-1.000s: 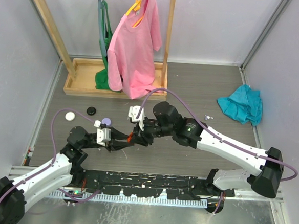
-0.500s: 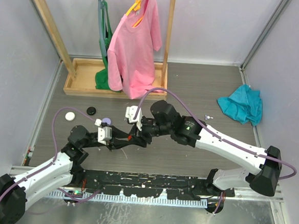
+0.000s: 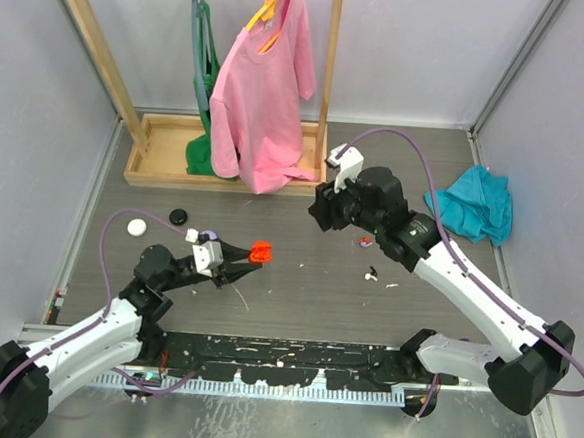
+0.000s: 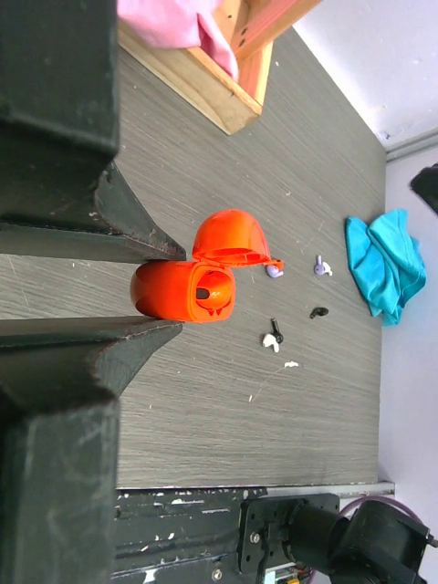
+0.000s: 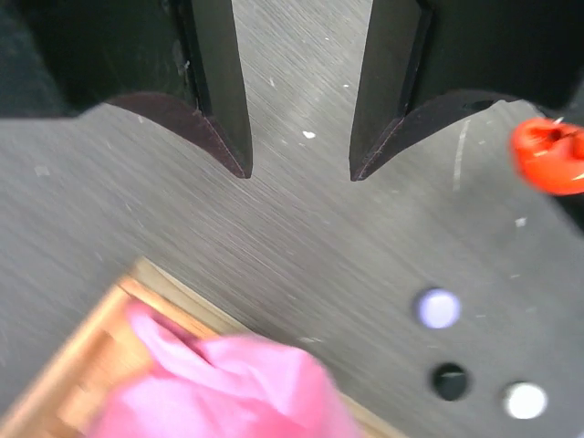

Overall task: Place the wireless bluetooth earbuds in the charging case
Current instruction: Pick up the earbud from the center of the board.

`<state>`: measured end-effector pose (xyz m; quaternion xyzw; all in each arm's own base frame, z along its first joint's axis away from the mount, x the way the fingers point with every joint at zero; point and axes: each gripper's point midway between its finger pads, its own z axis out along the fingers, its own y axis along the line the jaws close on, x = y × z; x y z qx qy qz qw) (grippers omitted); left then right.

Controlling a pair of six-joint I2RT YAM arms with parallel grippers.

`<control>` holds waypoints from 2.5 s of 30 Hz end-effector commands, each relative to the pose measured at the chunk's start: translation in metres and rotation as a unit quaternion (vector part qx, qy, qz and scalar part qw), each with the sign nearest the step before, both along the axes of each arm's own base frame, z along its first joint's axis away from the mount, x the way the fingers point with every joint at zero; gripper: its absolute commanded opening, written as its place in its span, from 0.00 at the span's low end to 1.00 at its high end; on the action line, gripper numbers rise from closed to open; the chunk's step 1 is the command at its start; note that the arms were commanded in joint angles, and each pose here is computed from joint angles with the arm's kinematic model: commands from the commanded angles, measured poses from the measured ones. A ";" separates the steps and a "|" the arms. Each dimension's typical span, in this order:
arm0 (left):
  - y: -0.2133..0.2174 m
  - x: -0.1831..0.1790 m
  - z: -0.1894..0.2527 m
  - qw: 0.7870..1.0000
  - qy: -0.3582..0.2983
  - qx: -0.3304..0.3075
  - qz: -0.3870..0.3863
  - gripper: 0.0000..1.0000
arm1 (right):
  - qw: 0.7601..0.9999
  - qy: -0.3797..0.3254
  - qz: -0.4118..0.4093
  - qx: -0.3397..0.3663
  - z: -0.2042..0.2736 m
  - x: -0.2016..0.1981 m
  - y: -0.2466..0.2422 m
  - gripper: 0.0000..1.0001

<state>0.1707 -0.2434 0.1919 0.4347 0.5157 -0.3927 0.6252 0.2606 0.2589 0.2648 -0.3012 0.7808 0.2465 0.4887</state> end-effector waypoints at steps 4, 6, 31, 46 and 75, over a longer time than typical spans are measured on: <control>0.003 0.006 0.026 0.999 -0.041 -0.022 0.021 0.00 | 0.979 0.086 -0.181 -0.027 -0.064 0.044 -0.056 0.53; 0.003 0.006 0.026 0.999 -0.042 -0.022 0.021 0.00 | 0.971 0.104 -0.212 -0.040 -0.082 0.052 -0.069 0.53; 0.000 0.005 0.024 0.999 -0.038 -0.017 0.009 0.00 | 0.885 0.268 -0.370 -0.086 -0.229 0.084 -0.147 0.49; -0.001 0.003 0.024 0.999 -0.039 -0.016 0.003 0.00 | 0.892 0.308 -0.320 -0.079 -0.239 0.075 -0.128 0.35; -0.002 0.001 0.023 0.999 -0.035 -0.012 -0.005 0.00 | 0.893 0.359 -0.243 -0.123 -0.240 0.035 -0.094 0.24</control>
